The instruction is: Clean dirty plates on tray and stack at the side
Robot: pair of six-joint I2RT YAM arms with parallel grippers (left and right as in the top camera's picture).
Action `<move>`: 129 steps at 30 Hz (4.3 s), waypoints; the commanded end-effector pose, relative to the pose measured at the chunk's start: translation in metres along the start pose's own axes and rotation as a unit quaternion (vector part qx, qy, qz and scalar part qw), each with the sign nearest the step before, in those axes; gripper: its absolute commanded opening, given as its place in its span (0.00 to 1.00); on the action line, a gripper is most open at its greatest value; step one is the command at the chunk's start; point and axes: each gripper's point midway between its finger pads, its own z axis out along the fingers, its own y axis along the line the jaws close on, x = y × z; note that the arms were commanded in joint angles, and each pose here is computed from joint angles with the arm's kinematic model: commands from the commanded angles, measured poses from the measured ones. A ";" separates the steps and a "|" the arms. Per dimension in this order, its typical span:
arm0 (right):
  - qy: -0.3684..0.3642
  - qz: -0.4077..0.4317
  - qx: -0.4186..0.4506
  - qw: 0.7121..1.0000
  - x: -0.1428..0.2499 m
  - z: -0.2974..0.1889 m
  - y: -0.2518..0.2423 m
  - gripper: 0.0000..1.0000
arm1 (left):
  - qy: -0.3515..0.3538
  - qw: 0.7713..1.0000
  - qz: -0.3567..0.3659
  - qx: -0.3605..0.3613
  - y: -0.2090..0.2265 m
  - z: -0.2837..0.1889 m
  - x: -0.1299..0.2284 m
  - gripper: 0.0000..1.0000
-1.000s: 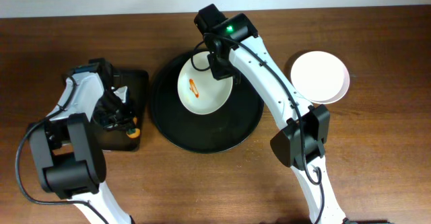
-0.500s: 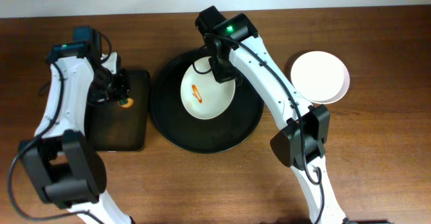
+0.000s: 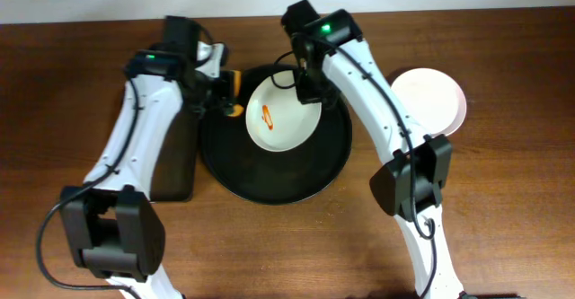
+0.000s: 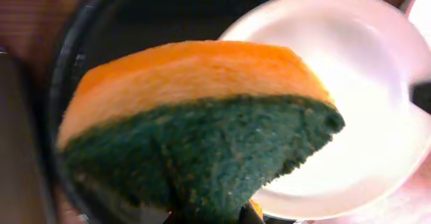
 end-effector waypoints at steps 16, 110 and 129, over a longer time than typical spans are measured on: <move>0.074 0.015 -0.132 0.988 0.020 0.058 -0.003 0.13 | 0.026 1.000 -0.010 -0.015 -0.005 0.047 0.015 0.00; 0.108 -0.005 -0.239 0.965 0.049 0.128 0.035 0.04 | 0.076 0.993 -0.031 -0.084 0.012 0.165 0.111 0.00; 0.111 -0.006 -0.238 0.965 0.051 0.128 0.035 0.04 | -0.158 0.982 -0.015 -0.099 0.009 0.157 0.003 0.00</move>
